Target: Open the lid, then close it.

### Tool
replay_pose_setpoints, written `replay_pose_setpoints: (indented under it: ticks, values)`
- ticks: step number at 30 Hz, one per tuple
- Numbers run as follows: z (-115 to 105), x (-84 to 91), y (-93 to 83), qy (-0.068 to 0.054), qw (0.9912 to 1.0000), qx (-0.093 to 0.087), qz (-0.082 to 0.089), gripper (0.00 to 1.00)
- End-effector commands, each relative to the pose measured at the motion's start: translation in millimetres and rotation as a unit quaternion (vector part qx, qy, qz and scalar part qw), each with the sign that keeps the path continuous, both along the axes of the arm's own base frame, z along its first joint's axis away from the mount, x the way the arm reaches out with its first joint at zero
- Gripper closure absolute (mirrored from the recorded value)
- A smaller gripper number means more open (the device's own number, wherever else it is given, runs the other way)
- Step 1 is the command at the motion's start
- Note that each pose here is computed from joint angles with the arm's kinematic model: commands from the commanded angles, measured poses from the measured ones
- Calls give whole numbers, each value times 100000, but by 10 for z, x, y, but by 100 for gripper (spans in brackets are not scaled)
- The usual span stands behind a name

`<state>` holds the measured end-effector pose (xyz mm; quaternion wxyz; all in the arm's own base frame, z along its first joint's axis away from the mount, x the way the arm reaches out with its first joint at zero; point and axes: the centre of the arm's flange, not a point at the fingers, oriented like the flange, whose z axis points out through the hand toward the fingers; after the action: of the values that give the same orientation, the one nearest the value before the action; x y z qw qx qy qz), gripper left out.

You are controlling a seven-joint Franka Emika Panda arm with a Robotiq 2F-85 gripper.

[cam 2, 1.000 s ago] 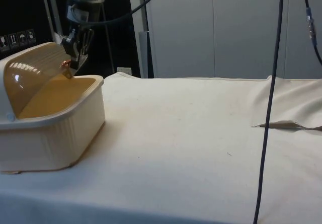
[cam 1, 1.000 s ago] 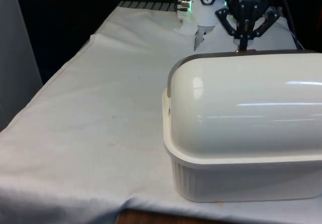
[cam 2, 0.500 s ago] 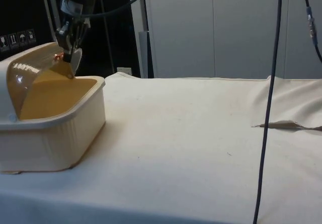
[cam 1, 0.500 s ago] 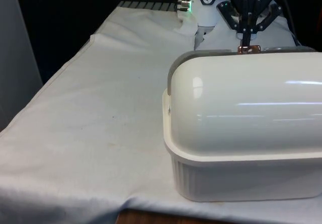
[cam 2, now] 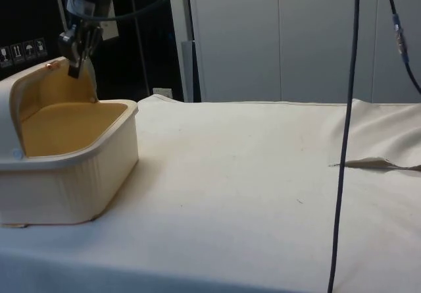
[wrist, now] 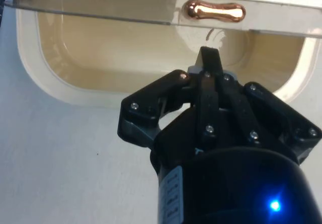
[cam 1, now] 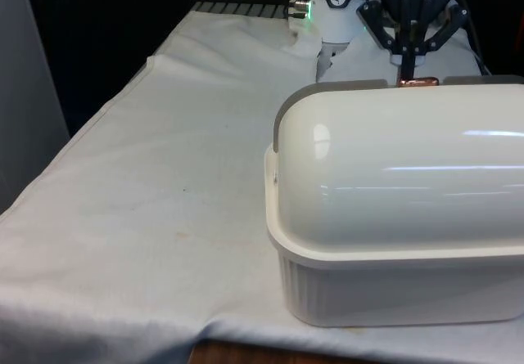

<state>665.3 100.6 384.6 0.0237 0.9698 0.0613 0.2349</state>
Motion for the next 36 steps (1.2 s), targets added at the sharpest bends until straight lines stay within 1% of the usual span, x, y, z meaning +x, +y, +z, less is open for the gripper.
replay_pose_setpoints:
  ticks: [1, 6, 7, 8, 11, 17, 18, 20, 24, 26, 30, 35, 36]
  values:
    - [27, 10, 15, -23, 99999, 428, 10, 100]
    - [162, 20, 9, -497, 99998, 334, -34, 100]
    - [135, 34, -1, -802, 99997, 84, -92, 100]
    - [210, 26, 4, -658, 99997, 292, -87, 100]
    - [273, 34, 4, -915, 99995, 282, -97, 100]
    - [411, 62, 3, -1909, 99981, 415, -159, 100]
    - [411, 62, 3, -1909, 99981, 415, -159, 100]
    - [471, 78, 14, -2556, 99966, 525, -143, 100]
    - [540, 114, 23, -3358, 99942, 594, -123, 100]
    - [539, 112, 12, -3531, 99937, 455, -127, 100]
    - [629, 141, 16, -4105, 99913, 653, -171, 100]
    - [765, 163, 18, -4468, 99898, 604, -203, 100]
    - [744, 171, 17, -4836, 99881, 545, -194, 100]
